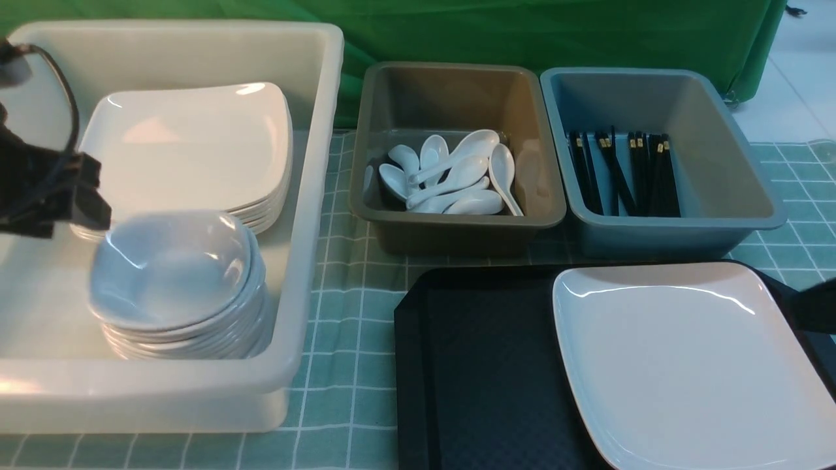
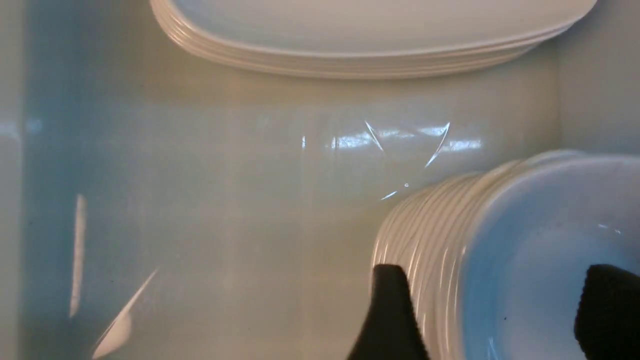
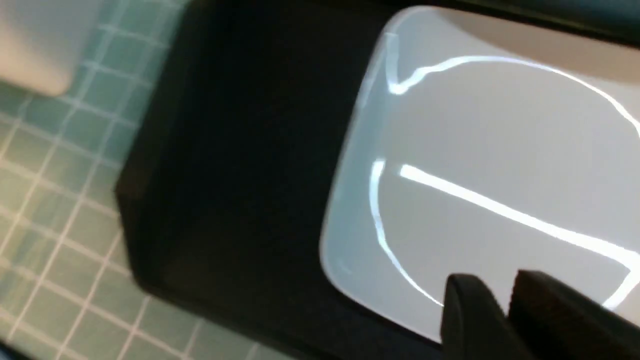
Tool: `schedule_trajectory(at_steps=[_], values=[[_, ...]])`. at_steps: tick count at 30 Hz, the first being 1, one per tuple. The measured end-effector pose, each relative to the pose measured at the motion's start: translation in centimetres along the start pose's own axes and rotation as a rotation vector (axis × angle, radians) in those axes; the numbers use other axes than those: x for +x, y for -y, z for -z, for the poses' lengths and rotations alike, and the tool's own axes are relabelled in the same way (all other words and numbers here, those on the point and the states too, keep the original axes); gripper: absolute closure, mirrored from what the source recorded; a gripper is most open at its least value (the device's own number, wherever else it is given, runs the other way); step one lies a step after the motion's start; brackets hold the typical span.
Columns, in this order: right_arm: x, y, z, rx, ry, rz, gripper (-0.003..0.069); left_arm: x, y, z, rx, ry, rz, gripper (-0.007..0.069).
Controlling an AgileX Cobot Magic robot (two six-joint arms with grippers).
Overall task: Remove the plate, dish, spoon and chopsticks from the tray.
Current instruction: Use the left arm to put the small plate into the large storage box on the left, then use the right arm to grab a plate from the dinner plate
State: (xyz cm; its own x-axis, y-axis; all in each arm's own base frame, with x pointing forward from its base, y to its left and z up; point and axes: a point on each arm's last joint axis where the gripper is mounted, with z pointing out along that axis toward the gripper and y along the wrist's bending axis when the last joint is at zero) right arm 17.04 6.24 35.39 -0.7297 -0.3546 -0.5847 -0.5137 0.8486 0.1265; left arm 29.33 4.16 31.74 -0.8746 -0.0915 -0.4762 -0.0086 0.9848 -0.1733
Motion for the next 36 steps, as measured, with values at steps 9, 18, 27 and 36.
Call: schedule_trajectory(at_steps=[9,18,27,36], values=[[-1.7,-5.4,-9.2,0.166,-0.265,0.242,0.0328,1.1,7.0,5.8,0.145,0.052,-0.203,0.0508],[-0.3,-7.4,-17.5,0.27,-0.466,0.256,0.0028,6.4,10.7,7.6,0.242,0.039,-0.354,0.0622],[1.8,-6.7,-22.9,0.373,-0.622,0.215,0.0084,8.4,9.9,6.4,0.211,0.01,-0.352,0.0624],[2.1,-6.4,-23.9,0.407,-0.637,0.232,0.0398,8.2,10.0,6.5,0.215,0.038,-0.346,0.0624]])
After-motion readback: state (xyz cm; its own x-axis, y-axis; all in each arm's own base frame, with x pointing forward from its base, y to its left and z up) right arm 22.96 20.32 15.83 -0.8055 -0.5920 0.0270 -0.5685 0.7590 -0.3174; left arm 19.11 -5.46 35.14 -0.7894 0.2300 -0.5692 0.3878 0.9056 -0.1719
